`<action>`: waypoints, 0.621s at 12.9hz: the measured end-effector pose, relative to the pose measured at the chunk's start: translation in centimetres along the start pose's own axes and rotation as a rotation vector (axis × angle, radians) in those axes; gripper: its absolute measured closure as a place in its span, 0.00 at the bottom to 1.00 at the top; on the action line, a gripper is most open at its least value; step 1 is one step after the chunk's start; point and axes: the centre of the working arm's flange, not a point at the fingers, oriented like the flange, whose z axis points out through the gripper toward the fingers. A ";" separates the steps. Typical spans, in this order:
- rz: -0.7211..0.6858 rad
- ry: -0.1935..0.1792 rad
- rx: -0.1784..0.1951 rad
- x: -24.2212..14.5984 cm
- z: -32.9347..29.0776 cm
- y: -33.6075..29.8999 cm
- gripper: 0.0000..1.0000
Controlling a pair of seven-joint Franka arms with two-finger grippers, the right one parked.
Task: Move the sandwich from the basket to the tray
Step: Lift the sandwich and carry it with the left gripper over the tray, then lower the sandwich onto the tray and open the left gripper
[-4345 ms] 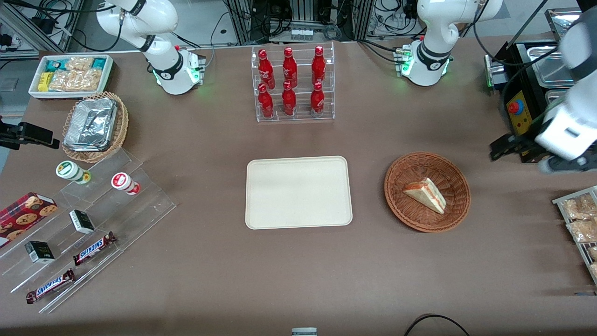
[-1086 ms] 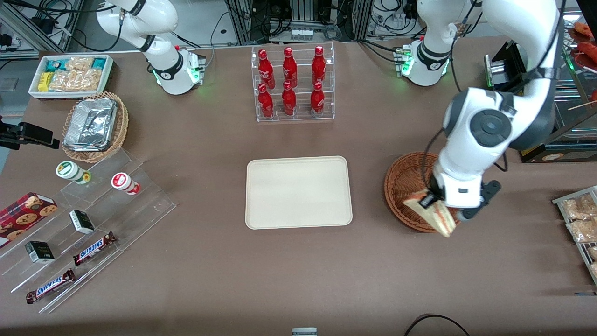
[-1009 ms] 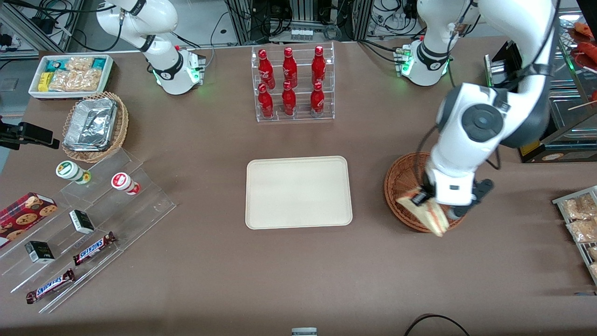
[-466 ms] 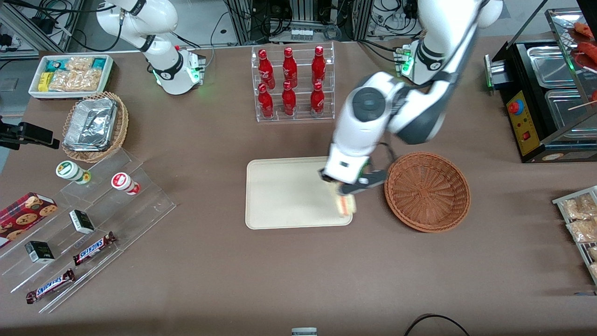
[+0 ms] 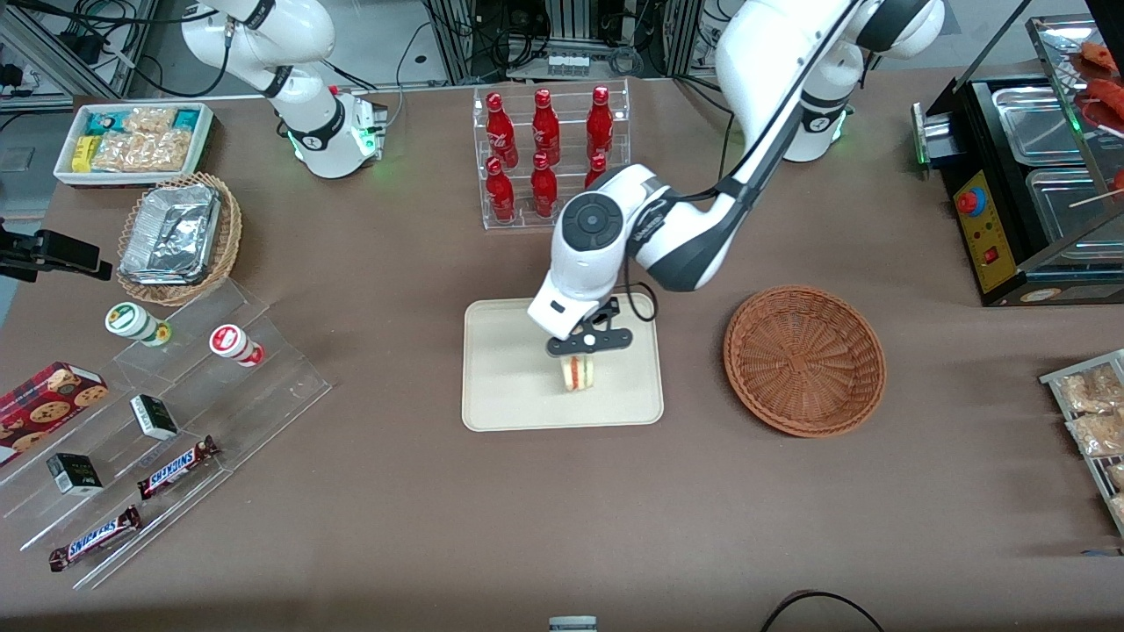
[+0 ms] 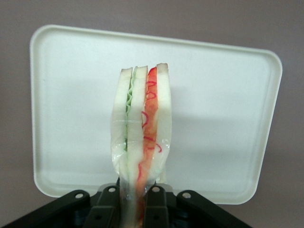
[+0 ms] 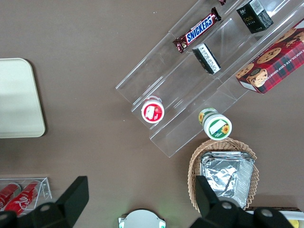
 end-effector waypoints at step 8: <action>0.093 0.011 0.036 -2.0 8.0 1.8 0.84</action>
